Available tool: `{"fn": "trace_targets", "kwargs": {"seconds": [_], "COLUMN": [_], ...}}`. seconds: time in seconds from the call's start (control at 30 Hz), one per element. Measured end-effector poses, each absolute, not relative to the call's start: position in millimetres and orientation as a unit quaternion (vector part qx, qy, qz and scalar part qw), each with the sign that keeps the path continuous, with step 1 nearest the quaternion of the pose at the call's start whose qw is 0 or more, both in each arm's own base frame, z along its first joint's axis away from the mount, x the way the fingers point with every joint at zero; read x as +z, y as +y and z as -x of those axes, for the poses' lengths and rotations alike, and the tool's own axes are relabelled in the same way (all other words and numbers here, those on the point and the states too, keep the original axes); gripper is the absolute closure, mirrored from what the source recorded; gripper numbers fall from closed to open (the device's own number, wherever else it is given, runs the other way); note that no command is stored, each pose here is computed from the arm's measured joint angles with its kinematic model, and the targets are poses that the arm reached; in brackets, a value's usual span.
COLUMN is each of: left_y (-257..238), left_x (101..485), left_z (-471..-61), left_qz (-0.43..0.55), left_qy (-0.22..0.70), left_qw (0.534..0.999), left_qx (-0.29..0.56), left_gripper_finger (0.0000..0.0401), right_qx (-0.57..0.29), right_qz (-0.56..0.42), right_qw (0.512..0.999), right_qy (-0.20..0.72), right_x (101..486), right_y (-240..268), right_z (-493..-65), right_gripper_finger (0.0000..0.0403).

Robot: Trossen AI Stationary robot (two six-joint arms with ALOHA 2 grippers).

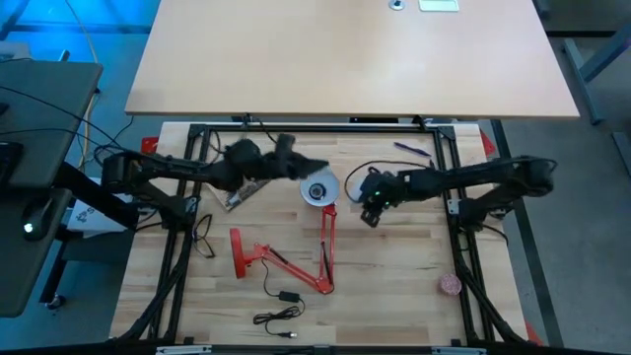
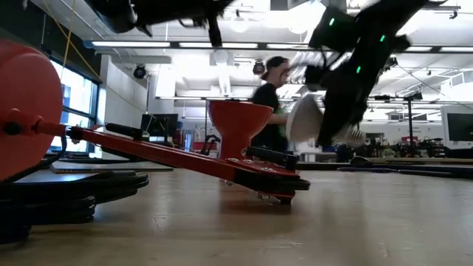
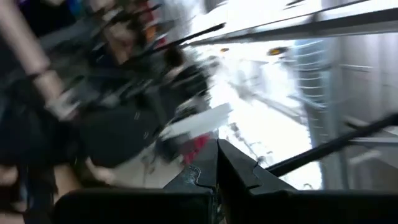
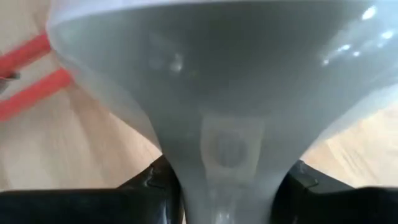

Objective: Screw lightbulb
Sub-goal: Insert the lightbulb into the red lamp

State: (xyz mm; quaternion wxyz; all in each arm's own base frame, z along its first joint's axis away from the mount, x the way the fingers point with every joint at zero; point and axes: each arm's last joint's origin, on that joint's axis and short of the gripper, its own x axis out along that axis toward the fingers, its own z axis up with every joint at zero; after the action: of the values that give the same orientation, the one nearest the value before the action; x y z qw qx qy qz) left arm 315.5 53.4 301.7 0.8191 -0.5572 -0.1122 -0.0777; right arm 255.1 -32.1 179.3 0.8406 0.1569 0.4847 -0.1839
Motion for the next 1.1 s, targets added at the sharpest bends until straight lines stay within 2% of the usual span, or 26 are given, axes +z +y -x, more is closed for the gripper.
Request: {"fn": "trace_targets", "kwargs": {"seconds": [0.1, 0.3, 0.43, 0.57, 0.83, 0.97, 1.1], "left_y": [60, 70, 77, 75, 63, 62, 61], "left_x": [322, 365, 363, 356, 376, 390, 406], "left_z": [-300, -258, -250, -253, -257, -259, -255], "left_qz": [0.518, 0.375, 0.354, 0.347, 0.26, 0.213, 0.158], "left_qy": [-0.149, -0.239, -0.206, -0.164, -0.125, -0.074, -0.066], "left_qw": [0.838, 0.893, 0.912, 0.923, 0.955, 0.971, 0.982], "left_qx": [-0.083, -0.07, -0.02, -0.013, -0.063, -0.078, -0.083], "left_gripper_finger": [0.0401, 0.0401, 0.0384, 0.0329, 0.0186, 0.0151, 0.014], "right_qx": [-0.199, -0.216, -0.215, -0.157, -0.045, -0.031, -0.008], "right_qz": [-0.168, -0.223, -0.257, -0.268, -0.246, -0.218, -0.214], "right_qw": [0.85, 0.921, 0.94, 0.948, 0.965, 0.973, 0.974], "right_qy": [0.458, 0.234, 0.065, -0.064, -0.075, -0.071, -0.076], "right_x": [212, 301, 342, 373, 407, 419, 428], "right_y": [-30, -32, -42, -48, -51, -54, -57], "right_z": [-240, -233, -250, -276, -326, -344, -360], "right_gripper_finger": [0.0254, 0.0254, 0.0254, 0.0254, 0.0254, 0.0254, 0.0254]}}
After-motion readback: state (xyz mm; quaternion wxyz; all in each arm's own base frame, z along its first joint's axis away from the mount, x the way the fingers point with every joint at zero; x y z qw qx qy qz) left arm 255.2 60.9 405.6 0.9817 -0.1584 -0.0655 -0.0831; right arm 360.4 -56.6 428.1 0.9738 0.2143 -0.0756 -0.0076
